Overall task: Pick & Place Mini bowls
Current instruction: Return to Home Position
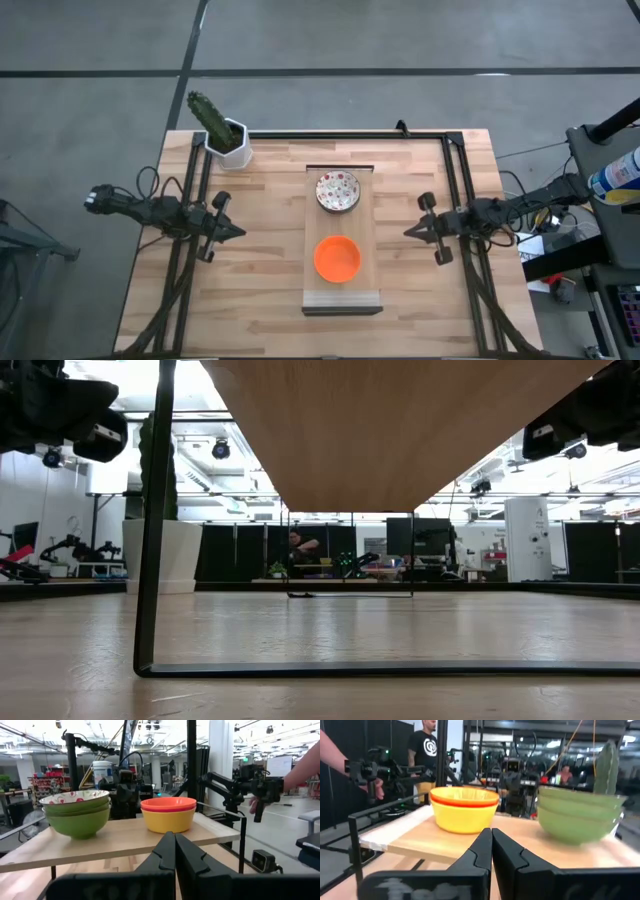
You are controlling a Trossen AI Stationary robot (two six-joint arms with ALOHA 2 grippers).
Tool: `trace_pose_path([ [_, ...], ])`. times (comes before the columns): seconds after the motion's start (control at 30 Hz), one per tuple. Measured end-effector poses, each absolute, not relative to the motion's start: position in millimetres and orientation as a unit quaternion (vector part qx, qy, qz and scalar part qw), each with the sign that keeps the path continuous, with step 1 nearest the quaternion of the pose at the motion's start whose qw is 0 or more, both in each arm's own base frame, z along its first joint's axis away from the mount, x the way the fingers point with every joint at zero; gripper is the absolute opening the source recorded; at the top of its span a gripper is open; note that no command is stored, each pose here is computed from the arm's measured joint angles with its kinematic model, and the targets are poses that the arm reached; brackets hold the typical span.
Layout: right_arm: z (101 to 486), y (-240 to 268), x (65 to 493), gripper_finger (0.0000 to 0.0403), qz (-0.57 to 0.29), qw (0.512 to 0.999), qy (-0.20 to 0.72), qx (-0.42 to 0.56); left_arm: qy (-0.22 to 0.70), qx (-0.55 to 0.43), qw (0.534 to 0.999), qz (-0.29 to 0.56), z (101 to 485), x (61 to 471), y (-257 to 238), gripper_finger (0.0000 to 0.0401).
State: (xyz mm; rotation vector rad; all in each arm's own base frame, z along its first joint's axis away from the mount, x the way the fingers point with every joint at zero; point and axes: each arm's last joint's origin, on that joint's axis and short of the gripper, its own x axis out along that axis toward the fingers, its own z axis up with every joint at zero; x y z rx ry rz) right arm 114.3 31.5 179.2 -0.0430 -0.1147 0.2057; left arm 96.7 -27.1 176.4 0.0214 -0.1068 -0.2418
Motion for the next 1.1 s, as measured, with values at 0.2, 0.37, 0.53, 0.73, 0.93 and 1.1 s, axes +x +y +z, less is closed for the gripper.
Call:
trace_pose_path([
  [0.2, 171.5, 31.6, 114.8, 0.0009, 0.104, 0.994, -0.014, 0.004, -0.05, -0.019, 0.991, -0.122, 176.4, 96.7, -27.0, 0.0],
  [0.37, 168.7, 31.7, 115.1, 0.0008, 0.104, 0.995, -0.001, -0.003, -0.049, -0.024, 0.991, -0.122, 176.4, 96.7, -27.0, 0.0],
  [0.53, 168.5, 31.7, 115.2, 0.0008, 0.104, 0.995, 0.001, 0.004, -0.049, -0.025, 0.991, -0.122, 176.4, 96.7, -27.0, 0.0],
  [0.73, 168.4, 31.8, 115.3, 0.0008, 0.104, 0.995, 0.002, 0.009, -0.049, -0.025, 0.991, -0.122, 176.4, 96.7, -27.0, 0.0],
  [0.93, 168.5, 31.8, 115.3, 0.0008, 0.104, 0.994, 0.002, 0.011, -0.049, -0.025, 0.991, -0.122, 176.4, 96.7, -27.0, 0.0],
  [1.1, 168.5, 31.8, 115.3, 0.0008, 0.104, 0.994, 0.002, 0.012, -0.049, -0.025, 0.991, -0.122, 176.4, 96.7, -27.0, 0.0],
])
